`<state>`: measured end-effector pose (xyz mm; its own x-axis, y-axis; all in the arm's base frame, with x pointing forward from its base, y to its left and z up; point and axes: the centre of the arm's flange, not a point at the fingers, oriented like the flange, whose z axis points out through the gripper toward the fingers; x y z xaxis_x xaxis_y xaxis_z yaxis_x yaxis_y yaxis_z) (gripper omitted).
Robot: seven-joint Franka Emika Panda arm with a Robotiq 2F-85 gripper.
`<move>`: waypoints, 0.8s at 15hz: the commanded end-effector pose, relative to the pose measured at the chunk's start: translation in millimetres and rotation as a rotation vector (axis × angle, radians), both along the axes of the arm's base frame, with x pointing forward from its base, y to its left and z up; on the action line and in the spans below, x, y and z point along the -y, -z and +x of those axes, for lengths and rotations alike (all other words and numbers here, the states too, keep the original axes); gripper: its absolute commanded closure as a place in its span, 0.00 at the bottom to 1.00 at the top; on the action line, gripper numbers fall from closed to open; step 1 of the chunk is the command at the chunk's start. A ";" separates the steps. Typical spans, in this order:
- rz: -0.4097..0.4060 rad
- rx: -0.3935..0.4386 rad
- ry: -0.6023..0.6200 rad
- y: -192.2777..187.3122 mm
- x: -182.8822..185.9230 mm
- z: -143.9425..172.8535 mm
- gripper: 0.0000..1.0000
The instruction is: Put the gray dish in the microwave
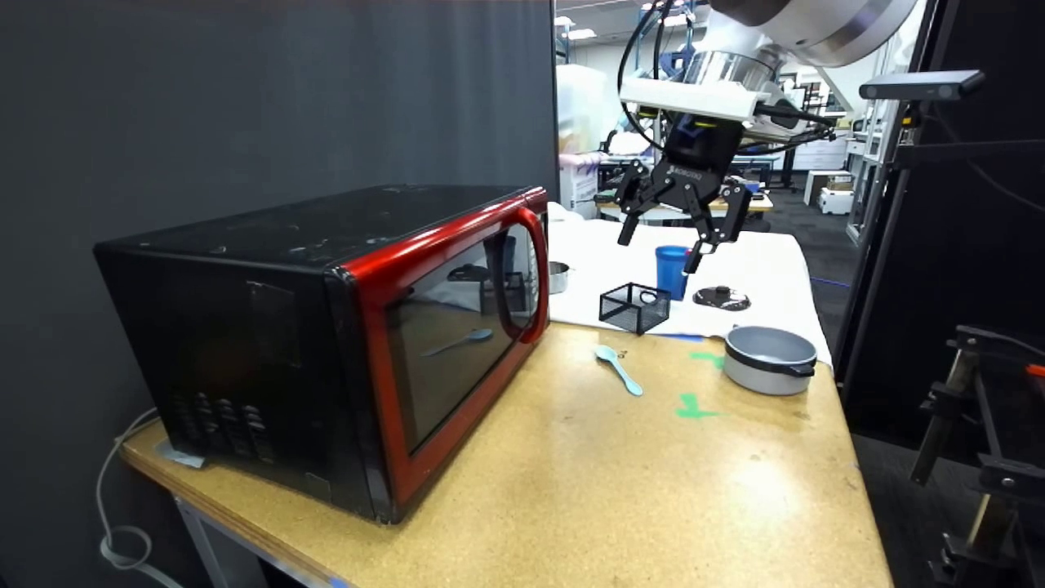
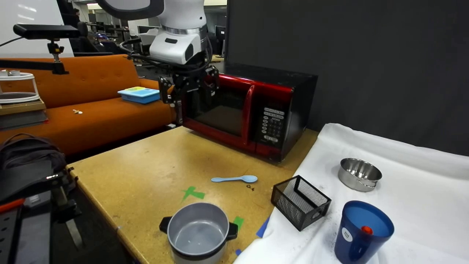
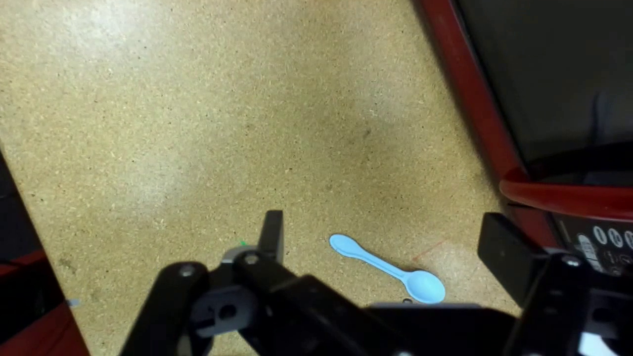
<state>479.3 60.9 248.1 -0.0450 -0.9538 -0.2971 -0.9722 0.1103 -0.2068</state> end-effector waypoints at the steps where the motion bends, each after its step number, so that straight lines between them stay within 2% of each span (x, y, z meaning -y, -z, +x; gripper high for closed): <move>1: 0.083 -0.024 0.155 9.2 -8.8 18.5 0.00; 7: 0.206 -0.077 0.449 37.1 -16.4 50.2 0.00; 12: 0.282 -0.043 0.701 43.0 -3.5 67.9 0.00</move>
